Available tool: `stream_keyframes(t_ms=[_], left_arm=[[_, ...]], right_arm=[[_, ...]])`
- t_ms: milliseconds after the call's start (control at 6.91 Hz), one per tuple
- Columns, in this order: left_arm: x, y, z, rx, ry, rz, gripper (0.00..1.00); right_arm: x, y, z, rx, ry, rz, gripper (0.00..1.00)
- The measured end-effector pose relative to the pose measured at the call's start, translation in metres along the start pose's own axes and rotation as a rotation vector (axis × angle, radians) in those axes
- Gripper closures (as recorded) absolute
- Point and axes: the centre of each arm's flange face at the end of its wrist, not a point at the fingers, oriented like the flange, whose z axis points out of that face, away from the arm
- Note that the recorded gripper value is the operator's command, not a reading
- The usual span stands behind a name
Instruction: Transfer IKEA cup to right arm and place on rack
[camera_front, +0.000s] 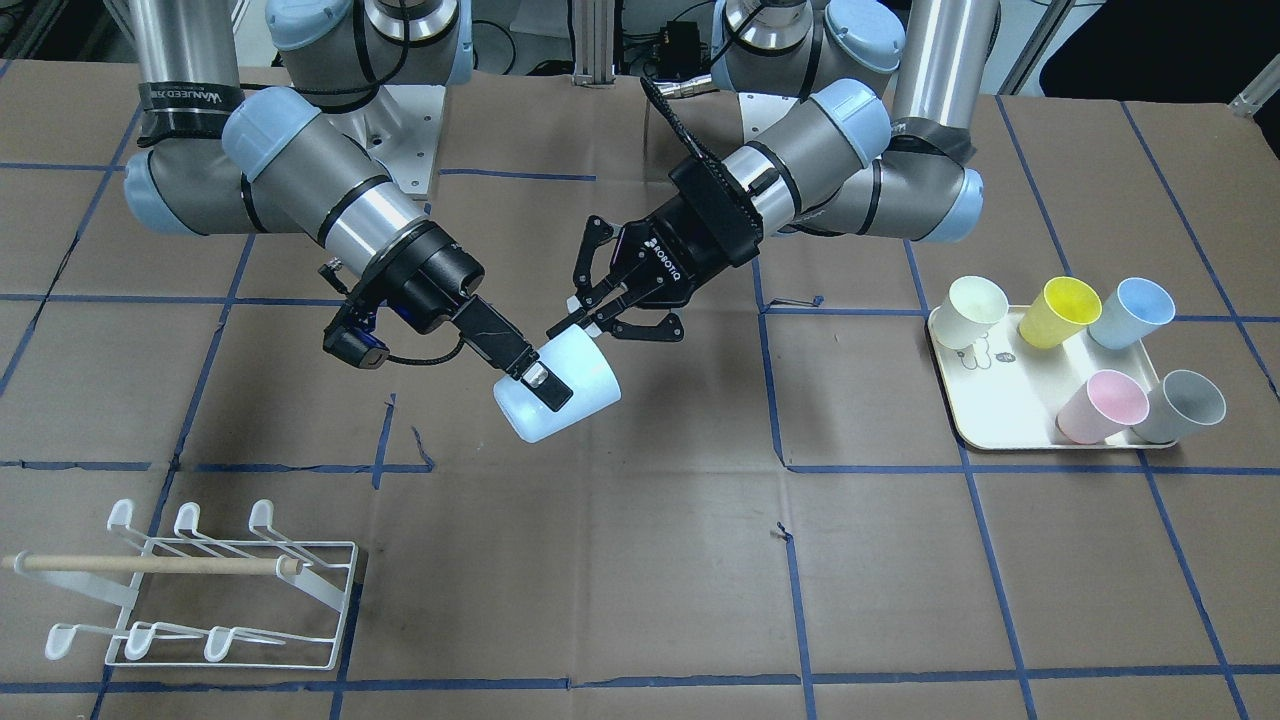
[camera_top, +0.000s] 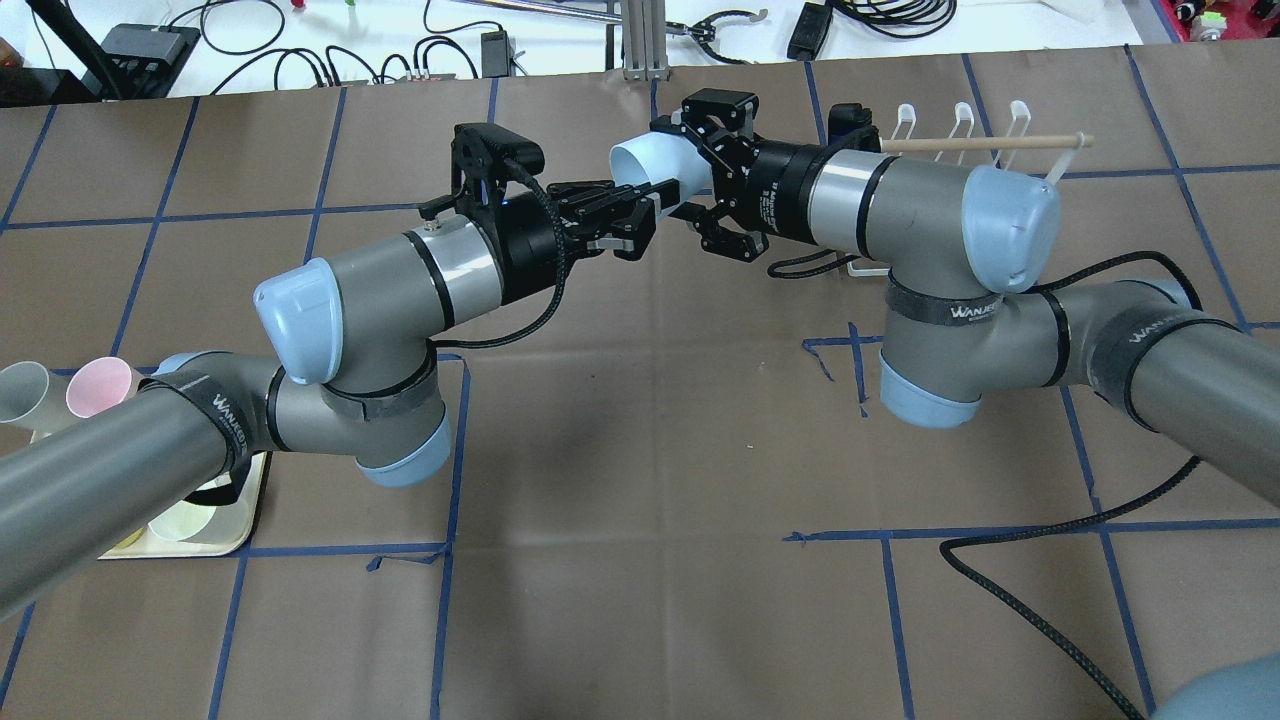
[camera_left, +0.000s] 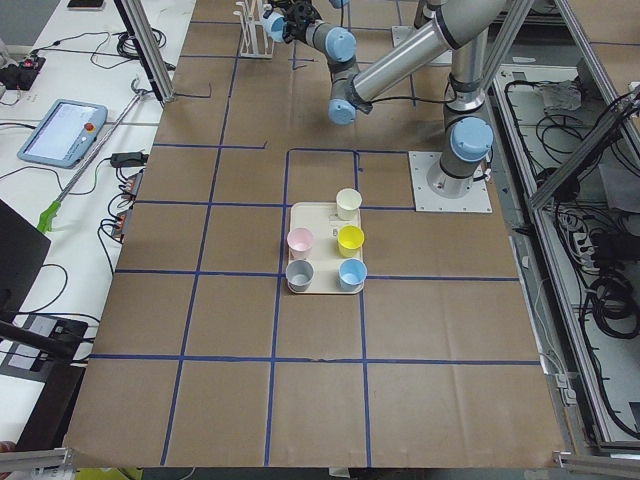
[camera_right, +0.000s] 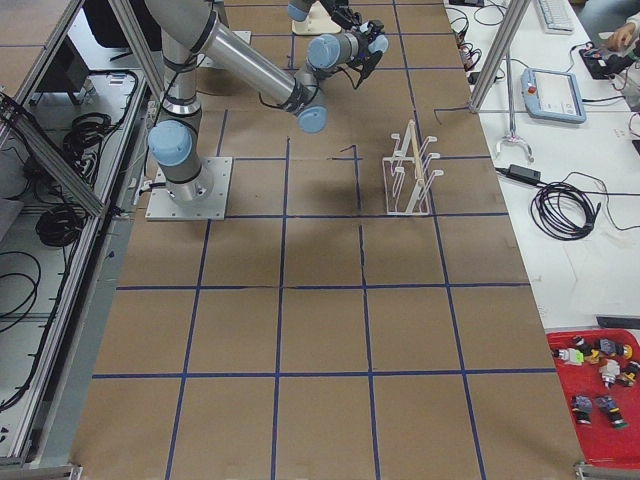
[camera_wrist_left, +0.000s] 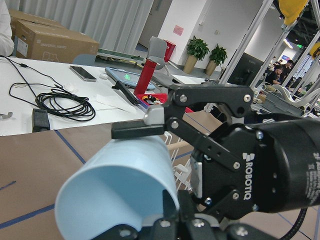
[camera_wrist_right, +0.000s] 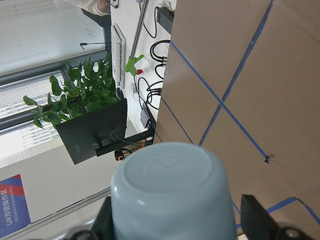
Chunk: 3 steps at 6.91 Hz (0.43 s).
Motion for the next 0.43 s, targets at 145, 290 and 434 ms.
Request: stream_keyframes(t_ms=[145, 290, 434], left_arm=[[0.0, -0.0002, -0.0001, 0.0, -0.001, 0.0, 0.93], [0.0002, -0.0005, -0.0002, 0.0, -0.001, -0.001, 0.82], [0.0005, -0.001, -0.0005, 0.0, -0.002, 0.0, 0.51]], right_arm=[[-0.0004, 0.0002, 0.0, 0.0, 0.0, 0.0, 0.24], [-0.0009, 0.0002, -0.0002, 0.0, -0.001, 0.0, 0.29], [-0.0015, 0.0001, -0.0006, 0.001, -0.002, -0.001, 0.32]])
